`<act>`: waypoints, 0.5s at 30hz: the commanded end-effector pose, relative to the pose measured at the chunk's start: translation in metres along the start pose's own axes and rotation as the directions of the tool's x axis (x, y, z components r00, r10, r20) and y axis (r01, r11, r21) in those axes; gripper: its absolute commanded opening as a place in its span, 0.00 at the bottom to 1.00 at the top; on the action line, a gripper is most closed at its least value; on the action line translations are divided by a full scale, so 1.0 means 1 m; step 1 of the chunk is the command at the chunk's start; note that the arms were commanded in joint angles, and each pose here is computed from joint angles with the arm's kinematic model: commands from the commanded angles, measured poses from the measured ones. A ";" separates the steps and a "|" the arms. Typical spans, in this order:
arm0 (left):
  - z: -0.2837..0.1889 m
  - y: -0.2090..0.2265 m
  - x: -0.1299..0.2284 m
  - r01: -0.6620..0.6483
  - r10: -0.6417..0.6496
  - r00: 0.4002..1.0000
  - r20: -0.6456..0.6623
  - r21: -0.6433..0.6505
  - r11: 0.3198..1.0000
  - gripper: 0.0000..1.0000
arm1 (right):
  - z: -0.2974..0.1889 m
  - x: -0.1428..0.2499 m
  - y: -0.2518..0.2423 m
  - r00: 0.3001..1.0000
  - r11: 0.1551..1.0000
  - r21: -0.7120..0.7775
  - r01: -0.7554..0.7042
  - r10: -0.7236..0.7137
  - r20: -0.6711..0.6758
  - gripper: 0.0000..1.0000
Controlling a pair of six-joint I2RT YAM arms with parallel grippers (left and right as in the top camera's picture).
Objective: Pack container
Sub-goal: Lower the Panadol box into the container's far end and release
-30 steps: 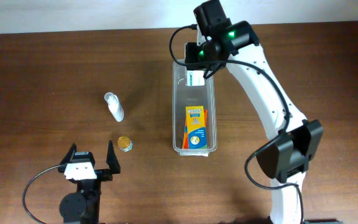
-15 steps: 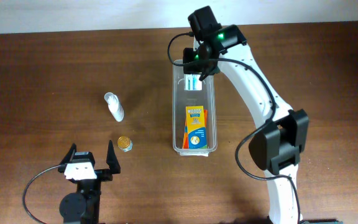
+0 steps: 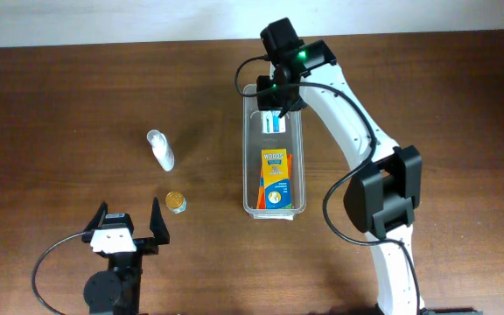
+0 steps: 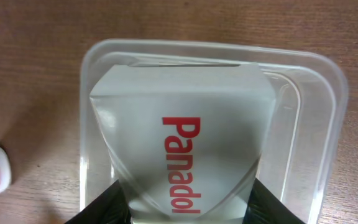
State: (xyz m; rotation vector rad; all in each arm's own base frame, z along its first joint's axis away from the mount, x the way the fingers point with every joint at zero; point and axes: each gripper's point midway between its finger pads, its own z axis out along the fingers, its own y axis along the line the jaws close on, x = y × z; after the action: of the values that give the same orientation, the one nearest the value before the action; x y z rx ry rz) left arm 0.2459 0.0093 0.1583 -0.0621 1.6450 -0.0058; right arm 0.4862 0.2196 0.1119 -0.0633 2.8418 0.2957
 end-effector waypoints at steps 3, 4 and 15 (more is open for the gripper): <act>0.000 -0.001 0.001 -0.019 0.019 1.000 -0.001 0.010 1.000 0.99 | 0.024 0.010 -0.008 0.999 0.999 0.039 0.018 -0.016 -0.050 0.46; 0.000 -0.001 0.001 -0.019 0.019 1.000 -0.001 0.010 1.000 0.99 | 0.025 0.012 -0.009 0.998 0.999 0.041 0.017 -0.015 -0.057 0.46; 0.000 -0.001 0.001 -0.019 0.019 1.000 -0.001 0.010 1.000 0.99 | 0.032 0.017 -0.016 0.997 0.997 0.072 0.017 -0.012 -0.073 0.46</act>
State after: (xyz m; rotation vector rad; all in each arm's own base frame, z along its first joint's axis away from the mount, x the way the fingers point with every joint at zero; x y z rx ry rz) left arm 0.2459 0.0093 0.1583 -0.0624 1.6450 -0.0055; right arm 0.4812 0.2162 0.0841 -0.0717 2.9046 0.2538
